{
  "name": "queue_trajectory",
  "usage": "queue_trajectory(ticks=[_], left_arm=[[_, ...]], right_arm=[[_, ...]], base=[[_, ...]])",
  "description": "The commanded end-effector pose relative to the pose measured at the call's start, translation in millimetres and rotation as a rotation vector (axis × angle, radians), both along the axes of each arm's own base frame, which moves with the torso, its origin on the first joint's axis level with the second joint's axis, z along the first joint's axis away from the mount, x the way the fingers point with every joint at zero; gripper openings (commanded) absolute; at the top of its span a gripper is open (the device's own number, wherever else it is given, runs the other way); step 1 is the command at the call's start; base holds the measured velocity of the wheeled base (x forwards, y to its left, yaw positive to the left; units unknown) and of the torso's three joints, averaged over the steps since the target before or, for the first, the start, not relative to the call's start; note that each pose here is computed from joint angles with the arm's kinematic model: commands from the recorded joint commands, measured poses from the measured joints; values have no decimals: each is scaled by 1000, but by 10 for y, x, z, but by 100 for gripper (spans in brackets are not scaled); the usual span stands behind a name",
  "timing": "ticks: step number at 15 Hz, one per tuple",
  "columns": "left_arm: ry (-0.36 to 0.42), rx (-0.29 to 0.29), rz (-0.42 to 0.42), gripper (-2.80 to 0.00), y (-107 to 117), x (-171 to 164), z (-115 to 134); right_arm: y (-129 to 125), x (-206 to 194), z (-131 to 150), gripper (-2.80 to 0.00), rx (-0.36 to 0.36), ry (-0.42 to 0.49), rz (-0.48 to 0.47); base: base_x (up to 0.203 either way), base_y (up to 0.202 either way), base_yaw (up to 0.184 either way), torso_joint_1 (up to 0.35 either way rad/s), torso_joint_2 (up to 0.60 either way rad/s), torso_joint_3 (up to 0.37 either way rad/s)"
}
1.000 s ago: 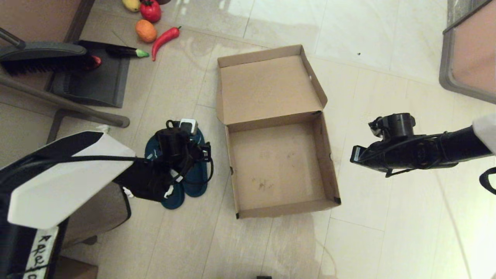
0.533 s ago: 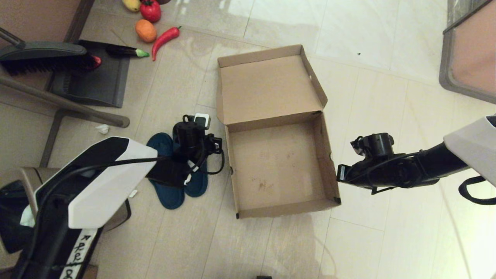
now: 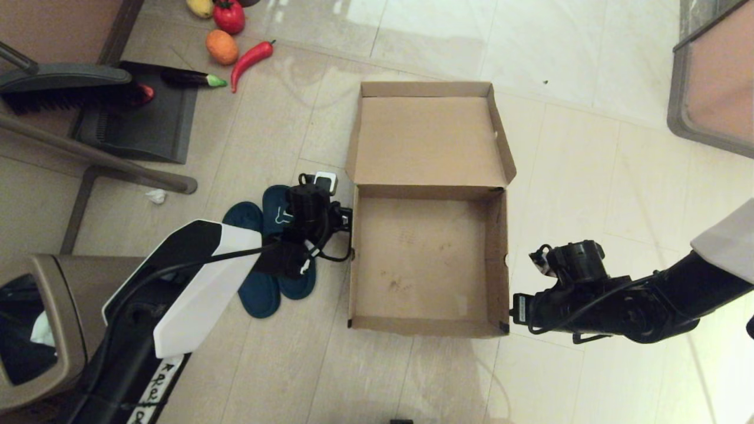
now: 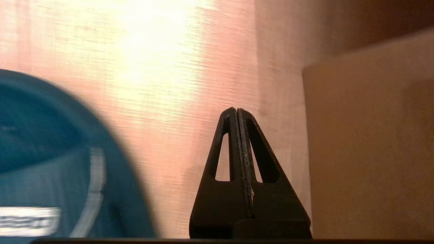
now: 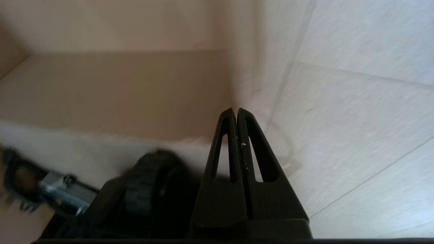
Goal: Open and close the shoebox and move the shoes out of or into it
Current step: Put the shoes into the shoe box
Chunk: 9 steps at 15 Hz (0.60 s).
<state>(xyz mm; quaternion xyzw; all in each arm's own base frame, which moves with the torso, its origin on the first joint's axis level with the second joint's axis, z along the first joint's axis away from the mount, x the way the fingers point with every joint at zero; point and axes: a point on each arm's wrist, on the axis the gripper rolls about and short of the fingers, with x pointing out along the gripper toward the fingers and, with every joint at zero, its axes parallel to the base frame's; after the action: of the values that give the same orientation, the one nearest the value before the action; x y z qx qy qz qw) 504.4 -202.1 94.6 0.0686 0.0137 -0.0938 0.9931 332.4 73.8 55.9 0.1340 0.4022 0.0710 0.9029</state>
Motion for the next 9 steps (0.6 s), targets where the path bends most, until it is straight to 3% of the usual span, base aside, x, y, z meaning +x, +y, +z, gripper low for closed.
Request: queue_trajectory(ticks=[1, 5, 8, 9], left_arm=[[-3, 0, 2, -280, -8, 18, -37], [-16, 9, 37, -280, 85, 33, 33], [-68, -1, 117, -280, 370, -17, 464], [-52, 6, 133, -280, 458, -91, 531]], right_arm=[[70, -129, 39, -280, 6, -6, 23], [34, -167, 54, -280, 6, -17, 9], [-120, -206, 242, -280, 20, -71, -28], [-153, -218, 274, -280, 21, -80, -37]], base=[[0, 0, 0, 0, 0, 0], [0, 0, 0, 0, 0, 0], [0, 0, 0, 0, 0, 0], [0, 0, 0, 0, 0, 0]])
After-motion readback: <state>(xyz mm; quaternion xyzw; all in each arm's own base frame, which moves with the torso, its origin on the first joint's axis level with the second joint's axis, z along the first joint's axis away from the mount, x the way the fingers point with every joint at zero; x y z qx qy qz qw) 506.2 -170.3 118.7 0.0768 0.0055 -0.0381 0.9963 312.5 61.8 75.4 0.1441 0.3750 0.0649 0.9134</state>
